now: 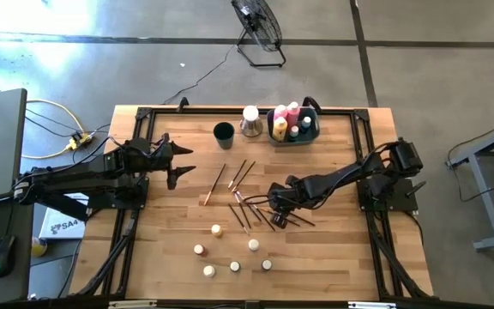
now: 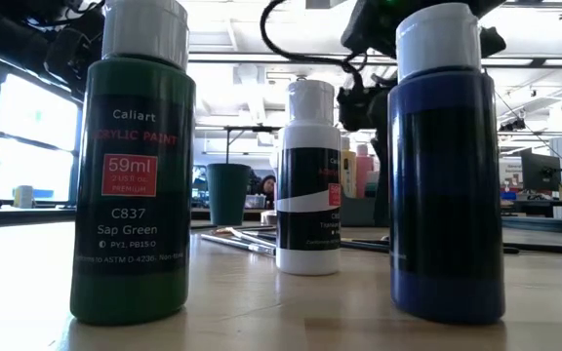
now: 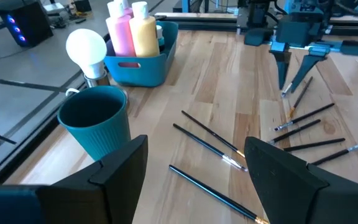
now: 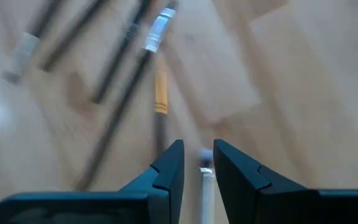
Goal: Pick & Place Paint Supplies
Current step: Put the silver paintbrush into the blue cup
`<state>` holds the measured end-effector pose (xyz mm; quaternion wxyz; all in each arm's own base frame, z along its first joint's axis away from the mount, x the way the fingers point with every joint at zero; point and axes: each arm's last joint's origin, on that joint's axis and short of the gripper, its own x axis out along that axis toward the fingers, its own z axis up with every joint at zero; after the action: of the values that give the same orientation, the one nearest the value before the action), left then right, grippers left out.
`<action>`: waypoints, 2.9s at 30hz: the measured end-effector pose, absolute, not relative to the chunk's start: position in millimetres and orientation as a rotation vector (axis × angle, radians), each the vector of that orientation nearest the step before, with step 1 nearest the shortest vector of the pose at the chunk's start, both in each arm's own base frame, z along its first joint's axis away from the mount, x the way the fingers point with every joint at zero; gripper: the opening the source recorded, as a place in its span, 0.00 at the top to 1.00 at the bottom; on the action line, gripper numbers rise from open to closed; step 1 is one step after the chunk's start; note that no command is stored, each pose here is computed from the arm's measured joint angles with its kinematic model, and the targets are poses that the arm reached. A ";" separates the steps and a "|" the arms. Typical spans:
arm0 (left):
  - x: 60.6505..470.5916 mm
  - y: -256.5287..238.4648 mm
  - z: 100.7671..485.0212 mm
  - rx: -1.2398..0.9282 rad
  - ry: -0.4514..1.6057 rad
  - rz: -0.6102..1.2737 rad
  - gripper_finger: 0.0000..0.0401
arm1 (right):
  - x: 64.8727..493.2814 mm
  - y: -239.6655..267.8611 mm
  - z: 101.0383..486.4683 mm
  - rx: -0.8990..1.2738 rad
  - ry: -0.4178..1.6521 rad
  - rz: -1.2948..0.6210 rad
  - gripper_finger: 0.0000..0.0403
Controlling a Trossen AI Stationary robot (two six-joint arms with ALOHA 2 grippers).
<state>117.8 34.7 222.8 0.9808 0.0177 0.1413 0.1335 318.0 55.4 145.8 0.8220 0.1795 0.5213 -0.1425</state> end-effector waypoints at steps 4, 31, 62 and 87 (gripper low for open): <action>117.7 34.6 222.6 0.035 0.286 0.268 0.34 | 318.5 55.6 138.6 0.378 1.137 -0.305 0.80; 117.7 34.6 222.3 0.034 0.290 0.268 0.34 | 317.6 55.8 132.5 0.381 1.177 -0.307 0.98; 117.9 33.8 222.4 0.027 0.287 0.239 0.34 | 311.1 26.7 201.9 0.319 0.911 -0.234 0.99; 120.8 33.5 228.0 -0.052 0.215 0.215 0.34 | 309.5 8.4 295.9 -0.071 0.277 -0.186 0.99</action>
<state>120.8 33.5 228.0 0.9881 -0.0258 0.1071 0.1070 309.5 8.4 295.9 0.9855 -0.0352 0.1376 -0.0928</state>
